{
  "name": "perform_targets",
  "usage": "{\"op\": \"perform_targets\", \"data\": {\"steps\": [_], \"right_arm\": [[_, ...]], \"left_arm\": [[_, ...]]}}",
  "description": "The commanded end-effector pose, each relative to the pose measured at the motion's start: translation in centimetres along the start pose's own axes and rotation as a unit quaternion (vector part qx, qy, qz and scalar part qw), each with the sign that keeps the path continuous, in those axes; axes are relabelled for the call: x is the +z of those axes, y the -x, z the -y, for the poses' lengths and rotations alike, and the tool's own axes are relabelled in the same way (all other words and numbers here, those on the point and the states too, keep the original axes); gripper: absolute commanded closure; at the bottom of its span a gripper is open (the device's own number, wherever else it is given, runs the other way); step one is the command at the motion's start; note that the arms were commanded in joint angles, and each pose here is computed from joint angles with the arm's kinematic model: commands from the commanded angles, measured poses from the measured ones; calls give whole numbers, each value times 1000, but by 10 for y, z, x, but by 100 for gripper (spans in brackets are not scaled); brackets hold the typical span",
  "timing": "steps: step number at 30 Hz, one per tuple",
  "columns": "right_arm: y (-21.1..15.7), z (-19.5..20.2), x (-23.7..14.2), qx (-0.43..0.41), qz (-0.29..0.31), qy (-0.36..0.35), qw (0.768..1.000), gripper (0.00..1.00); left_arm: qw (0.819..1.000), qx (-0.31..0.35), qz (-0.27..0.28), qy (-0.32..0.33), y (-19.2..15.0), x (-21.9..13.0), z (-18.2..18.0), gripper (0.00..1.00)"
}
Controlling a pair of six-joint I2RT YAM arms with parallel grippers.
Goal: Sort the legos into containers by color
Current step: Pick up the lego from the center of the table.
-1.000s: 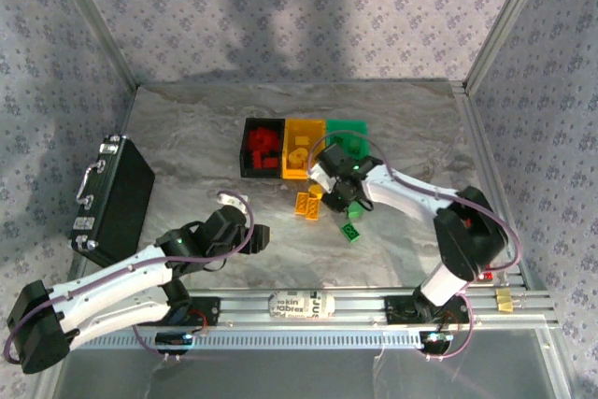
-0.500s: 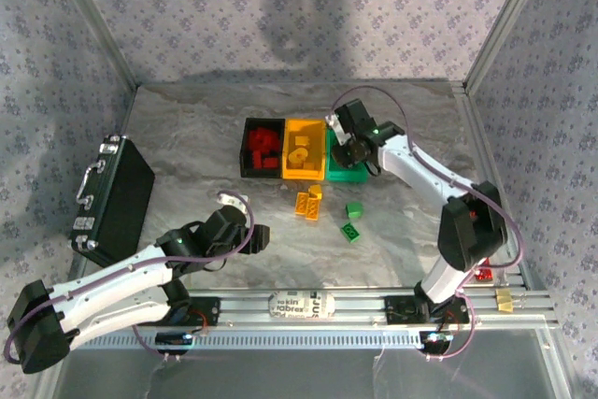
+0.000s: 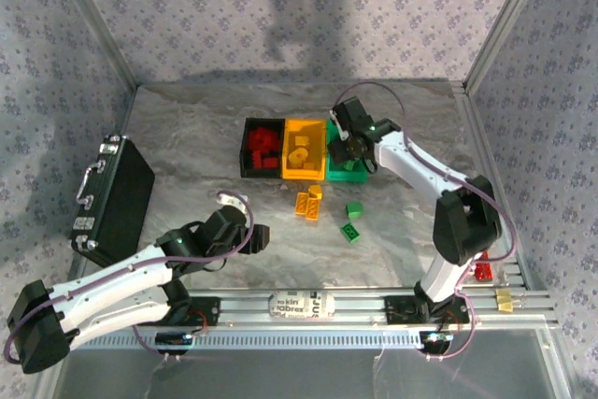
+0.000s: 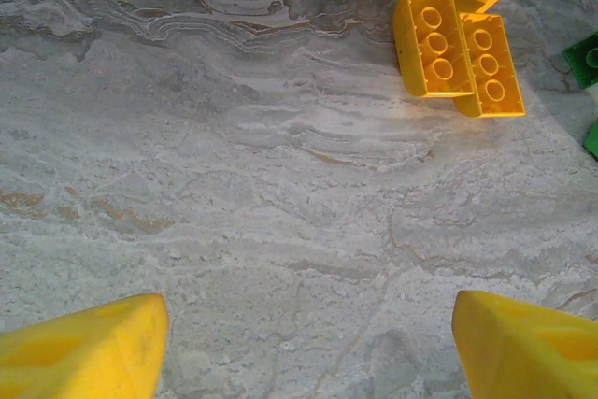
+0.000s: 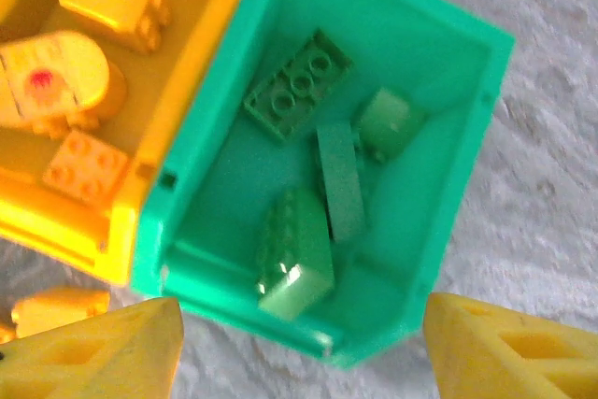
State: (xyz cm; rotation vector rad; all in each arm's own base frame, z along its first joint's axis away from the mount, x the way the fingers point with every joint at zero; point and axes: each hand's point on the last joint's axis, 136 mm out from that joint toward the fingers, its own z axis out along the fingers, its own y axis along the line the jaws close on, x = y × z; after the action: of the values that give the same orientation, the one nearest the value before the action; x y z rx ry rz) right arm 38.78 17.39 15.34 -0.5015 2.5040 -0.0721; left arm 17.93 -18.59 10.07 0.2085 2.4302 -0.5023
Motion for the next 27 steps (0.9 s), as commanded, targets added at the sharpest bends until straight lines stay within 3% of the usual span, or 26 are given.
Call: {"op": "perform_targets", "data": {"steps": [1,12,27], "right_arm": [[-13,7,-23,45,14,-6,999,30],[-96,-11,-17,110,-52,20,992,30],[-140,-41,14,127,-101,44,986,31]], "left_arm": [[1000,1,-2,-4,1,1,5,20],[1000,1,-7,-8,0,6,9,20],[1000,0,-7,-7,0,6,9,20]]}}
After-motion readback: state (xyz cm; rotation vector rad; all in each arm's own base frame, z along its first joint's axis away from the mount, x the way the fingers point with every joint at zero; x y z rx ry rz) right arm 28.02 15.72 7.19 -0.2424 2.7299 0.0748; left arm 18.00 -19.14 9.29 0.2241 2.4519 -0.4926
